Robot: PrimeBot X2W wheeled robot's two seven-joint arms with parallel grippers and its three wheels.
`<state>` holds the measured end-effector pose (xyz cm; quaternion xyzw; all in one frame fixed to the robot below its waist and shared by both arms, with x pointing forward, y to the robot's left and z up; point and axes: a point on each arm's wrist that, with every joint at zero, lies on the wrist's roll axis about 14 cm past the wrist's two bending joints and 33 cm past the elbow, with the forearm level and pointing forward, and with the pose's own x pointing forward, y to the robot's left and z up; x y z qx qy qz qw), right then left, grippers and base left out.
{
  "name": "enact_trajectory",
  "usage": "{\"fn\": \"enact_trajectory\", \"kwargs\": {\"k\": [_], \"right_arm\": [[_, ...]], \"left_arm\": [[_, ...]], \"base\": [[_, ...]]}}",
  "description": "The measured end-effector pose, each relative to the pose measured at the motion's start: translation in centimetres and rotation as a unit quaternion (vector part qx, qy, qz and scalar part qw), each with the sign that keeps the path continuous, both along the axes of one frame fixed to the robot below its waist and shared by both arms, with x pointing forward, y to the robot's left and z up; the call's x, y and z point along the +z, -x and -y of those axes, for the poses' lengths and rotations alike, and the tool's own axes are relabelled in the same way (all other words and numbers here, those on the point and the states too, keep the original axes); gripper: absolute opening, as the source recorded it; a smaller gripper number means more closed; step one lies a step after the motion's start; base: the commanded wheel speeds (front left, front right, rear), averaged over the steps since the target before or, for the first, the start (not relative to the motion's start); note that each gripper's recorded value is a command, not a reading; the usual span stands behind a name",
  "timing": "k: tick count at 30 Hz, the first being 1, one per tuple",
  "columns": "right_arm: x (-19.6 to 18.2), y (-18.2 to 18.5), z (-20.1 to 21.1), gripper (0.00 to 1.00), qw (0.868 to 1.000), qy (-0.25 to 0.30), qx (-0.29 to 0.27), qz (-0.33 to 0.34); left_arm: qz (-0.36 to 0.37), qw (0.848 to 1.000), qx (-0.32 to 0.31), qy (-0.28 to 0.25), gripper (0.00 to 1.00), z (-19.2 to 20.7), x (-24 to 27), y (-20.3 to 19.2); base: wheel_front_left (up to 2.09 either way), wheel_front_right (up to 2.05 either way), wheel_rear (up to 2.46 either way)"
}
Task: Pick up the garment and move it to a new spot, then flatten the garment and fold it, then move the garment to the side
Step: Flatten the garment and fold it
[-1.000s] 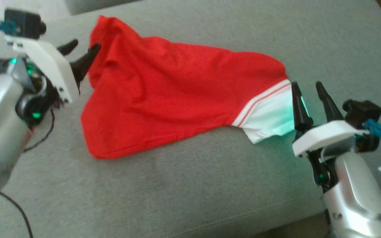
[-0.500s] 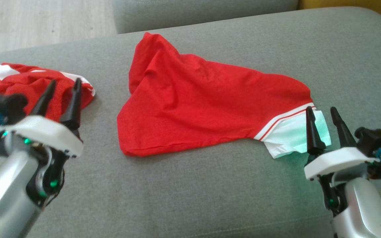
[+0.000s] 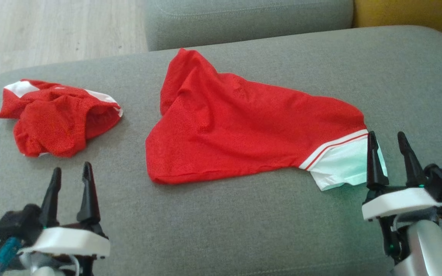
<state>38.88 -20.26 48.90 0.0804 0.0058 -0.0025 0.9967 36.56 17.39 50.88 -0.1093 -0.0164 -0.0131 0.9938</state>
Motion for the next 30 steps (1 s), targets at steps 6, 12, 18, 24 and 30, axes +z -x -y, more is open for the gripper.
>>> {"fn": "enact_trajectory", "kwargs": {"k": [6, 12, 18, 24, 30], "right_arm": [[-0.3, 0.7, -0.5, 1.0, 1.0, 0.013, 0.01, 0.002], [-0.4, 0.9, -0.5, 1.0, 1.0, 0.013, 0.01, 0.001], [-0.8, 1.1, 0.0, 1.0, 1.0, 0.013, 0.003, -0.006], [-3.9, 1.2, 1.6, 1.0, 0.995, 0.021, -0.01, -0.093], [-7.3, 0.5, 2.6, 1.0, 0.973, 0.024, -0.001, -0.23]], "left_arm": [[0.011, 1.0, -0.002, -0.004, 1.0, 0.3, 0.0, 0.3], [0.013, 1.0, -0.008, -0.01, 1.0, 0.4, -0.3, 0.2], [-0.005, 1.0, -0.03, -0.009, 1.0, 1.3, -1.7, 0.2], [-0.124, 0.986, -0.11, -0.014, 1.0, 3.9, -6.7, 0.5], [-0.238, 0.953, -0.187, 0.009, 1.0, 5.7, -7.3, -3.1]], "base": [[0.0, 0.0, 0.0], [0.0, 0.0, 0.0], [0.0, 0.0, 0.0], [0.0, 0.0, 0.0], [0.0, 0.0, 0.0]]}}
